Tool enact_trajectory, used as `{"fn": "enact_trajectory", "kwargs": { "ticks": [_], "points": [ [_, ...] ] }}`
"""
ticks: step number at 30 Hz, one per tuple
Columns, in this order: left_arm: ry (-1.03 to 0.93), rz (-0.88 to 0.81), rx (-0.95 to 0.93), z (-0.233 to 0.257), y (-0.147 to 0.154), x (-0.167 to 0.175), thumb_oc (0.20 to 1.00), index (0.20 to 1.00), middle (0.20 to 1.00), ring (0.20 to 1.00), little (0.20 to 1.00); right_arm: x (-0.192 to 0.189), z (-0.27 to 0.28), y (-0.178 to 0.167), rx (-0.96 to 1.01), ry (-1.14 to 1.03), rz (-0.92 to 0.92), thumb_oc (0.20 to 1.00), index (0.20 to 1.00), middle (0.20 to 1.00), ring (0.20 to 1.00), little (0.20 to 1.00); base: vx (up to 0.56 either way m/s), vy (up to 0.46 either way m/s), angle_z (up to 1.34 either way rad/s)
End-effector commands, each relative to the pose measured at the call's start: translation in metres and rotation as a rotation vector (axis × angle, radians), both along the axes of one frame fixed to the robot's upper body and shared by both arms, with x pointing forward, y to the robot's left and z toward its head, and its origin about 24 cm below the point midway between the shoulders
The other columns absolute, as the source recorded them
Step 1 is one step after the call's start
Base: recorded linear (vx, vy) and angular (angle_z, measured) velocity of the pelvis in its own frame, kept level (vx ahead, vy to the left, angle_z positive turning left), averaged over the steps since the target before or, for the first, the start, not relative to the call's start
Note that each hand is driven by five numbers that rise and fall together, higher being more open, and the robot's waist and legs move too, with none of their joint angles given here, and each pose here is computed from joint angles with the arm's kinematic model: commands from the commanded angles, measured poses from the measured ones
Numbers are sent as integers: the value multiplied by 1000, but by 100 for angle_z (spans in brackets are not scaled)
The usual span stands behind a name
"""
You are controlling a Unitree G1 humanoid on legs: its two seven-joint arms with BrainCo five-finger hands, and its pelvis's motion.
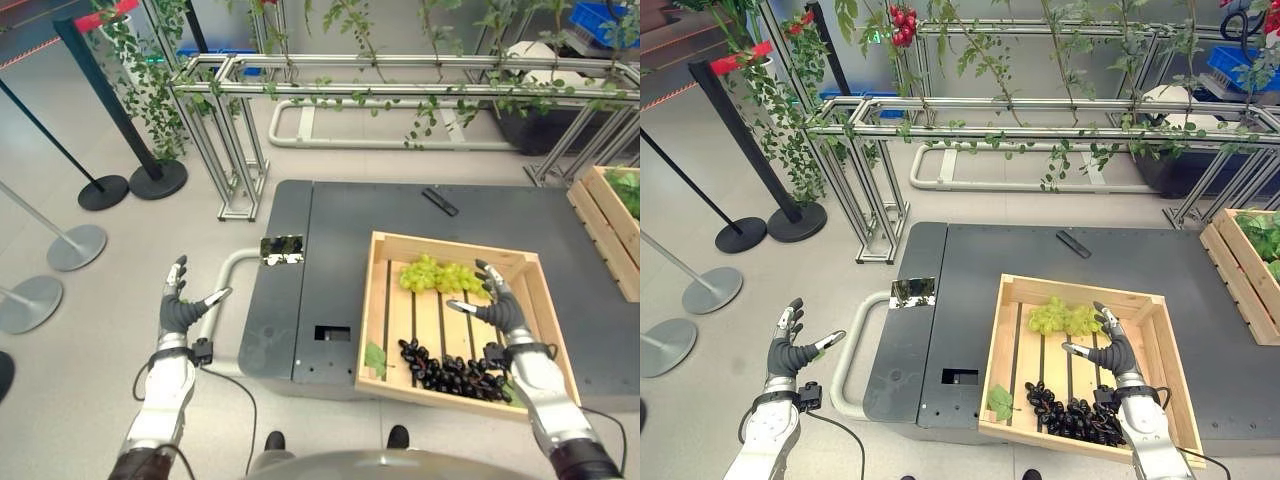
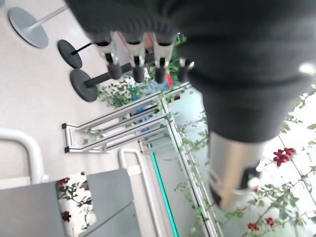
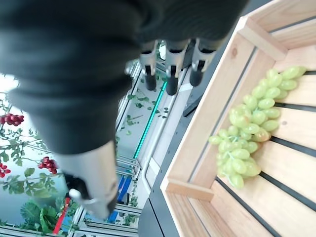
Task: Pick up the fruits from the basket on one side to the basket on the other side
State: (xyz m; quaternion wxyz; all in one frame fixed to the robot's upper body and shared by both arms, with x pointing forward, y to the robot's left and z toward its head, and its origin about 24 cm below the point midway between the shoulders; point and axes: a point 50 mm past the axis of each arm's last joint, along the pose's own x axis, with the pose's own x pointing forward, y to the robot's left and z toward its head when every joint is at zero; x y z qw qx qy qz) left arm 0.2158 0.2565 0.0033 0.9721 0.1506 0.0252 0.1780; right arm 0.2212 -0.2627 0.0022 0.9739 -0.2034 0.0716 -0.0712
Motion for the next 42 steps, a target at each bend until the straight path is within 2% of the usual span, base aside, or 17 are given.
{"fn": "enact_trajectory", "kwargs": {
  "ticks": [1, 5, 11, 17, 18, 19, 20, 23, 25, 30, 31, 37, 42],
  "points": [
    [-127, 6, 36, 26, 10, 14, 1000, 1000, 1000, 1000, 1000, 11, 31, 1, -41, -143, 40, 1000, 1000, 1000, 1000, 1000, 0, 0, 0],
    [-139, -7, -3, 26, 2, 18, 1000, 1000, 1000, 1000, 1000, 11, 32, -2, -44, -157, 14, 1000, 1000, 1000, 1000, 1000, -5, 15, 7],
    [-124, -17, 28, 26, 7, 16, 1000, 1000, 1000, 1000, 1000, 8, 35, -9, -109, -137, 27, 1000, 1000, 1000, 1000, 1000, 29, 17, 15],
    [-135, -41, 93, 37, 19, 13, 1000, 1000, 1000, 1000, 1000, 12, 81, -59, -467, -104, 58, 1000, 1000, 1000, 1000, 1000, 0, 0, 0],
    [-135, -41, 91, 37, 19, 13, 1000, 1000, 1000, 1000, 1000, 13, 81, -60, -468, -104, 58, 1000, 1000, 1000, 1000, 1000, -60, -3, -3],
    [-140, -53, 116, 42, 23, 11, 1000, 1000, 1000, 1000, 1000, 20, 113, -75, -620, -120, 85, 1000, 1000, 1000, 1000, 1000, -93, -3, -3],
    [-149, -63, 124, 45, 24, 11, 1000, 1000, 1000, 1000, 1000, 26, 130, -78, -681, -131, 108, 1000, 1000, 1000, 1000, 1000, -94, -3, -5],
    [-169, -71, 125, 50, 25, 13, 1000, 1000, 1000, 1000, 1000, 37, 152, -77, -770, -148, 150, 1000, 1000, 1000, 1000, 1000, -190, -4, -15],
    [-216, -79, 137, 63, 26, 19, 1000, 1000, 1000, 1000, 1000, 55, 192, -67, -1018, -180, 218, 1000, 1000, 1000, 1000, 1000, -253, -3, -9],
    [-300, -61, 134, 83, 30, 24, 1000, 1000, 1000, 1000, 1000, 72, 226, -60, -1176, -198, 227, 1000, 1000, 1000, 1000, 1000, -170, -19, -8],
    [-339, -47, 127, 92, 32, 25, 1000, 1000, 1000, 1000, 1000, 72, 239, -55, -1265, -202, 248, 1000, 1000, 1000, 1000, 1000, -72, -13, -9],
    [-450, -40, 84, 113, 26, 30, 1000, 1000, 1000, 1000, 1000, 72, 257, -50, -1396, -186, 275, 1000, 1000, 1000, 1000, 1000, -106, -54, 19],
    [-542, -56, 87, 134, 19, 37, 1000, 1000, 1000, 1000, 1000, 78, 265, -45, -1404, -224, 251, 1000, 1000, 1000, 1000, 1000, -94, -71, 15]
  ]
}}
